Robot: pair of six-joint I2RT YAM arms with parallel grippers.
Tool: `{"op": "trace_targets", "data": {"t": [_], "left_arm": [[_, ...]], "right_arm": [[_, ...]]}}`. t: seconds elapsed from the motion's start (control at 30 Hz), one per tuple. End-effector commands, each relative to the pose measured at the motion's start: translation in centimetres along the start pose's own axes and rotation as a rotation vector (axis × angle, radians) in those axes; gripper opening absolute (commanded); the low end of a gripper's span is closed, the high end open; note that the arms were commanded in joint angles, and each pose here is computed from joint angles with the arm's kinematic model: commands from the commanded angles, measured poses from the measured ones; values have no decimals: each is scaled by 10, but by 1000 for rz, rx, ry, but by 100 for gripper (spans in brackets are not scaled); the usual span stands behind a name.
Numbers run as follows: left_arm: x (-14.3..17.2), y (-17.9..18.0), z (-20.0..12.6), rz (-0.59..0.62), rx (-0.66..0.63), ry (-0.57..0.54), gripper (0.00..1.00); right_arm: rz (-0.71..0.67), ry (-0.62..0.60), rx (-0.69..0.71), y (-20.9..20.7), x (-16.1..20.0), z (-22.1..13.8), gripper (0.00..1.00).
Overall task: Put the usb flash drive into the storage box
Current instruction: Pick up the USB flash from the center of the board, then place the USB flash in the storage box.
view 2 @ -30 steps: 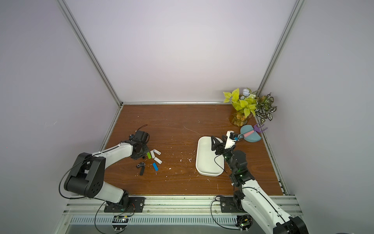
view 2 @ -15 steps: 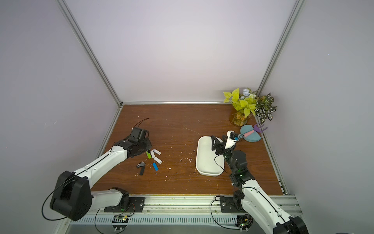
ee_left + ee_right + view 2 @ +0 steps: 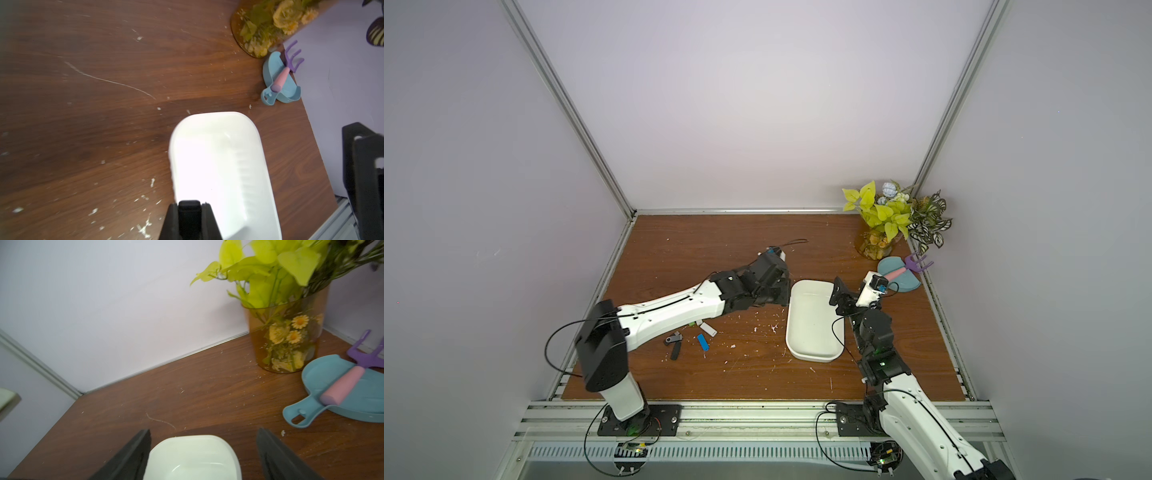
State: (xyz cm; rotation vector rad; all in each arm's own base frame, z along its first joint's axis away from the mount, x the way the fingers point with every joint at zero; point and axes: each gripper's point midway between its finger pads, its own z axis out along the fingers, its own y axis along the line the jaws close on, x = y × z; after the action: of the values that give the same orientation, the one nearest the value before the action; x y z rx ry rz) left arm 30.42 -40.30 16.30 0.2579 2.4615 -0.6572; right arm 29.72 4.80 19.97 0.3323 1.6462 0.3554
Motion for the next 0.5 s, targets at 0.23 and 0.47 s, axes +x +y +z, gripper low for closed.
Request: {"op": "trace_targets", "data": {"t": [0.23,0.47], "left_arm": [[20,-94,76,85,249,64,0],[33,-87,117,75,189,92,0]], "right_arm": [[106,-59,254,-53,-11,-9,85],[112,-57,241,-52,-10,-8,84]]}}
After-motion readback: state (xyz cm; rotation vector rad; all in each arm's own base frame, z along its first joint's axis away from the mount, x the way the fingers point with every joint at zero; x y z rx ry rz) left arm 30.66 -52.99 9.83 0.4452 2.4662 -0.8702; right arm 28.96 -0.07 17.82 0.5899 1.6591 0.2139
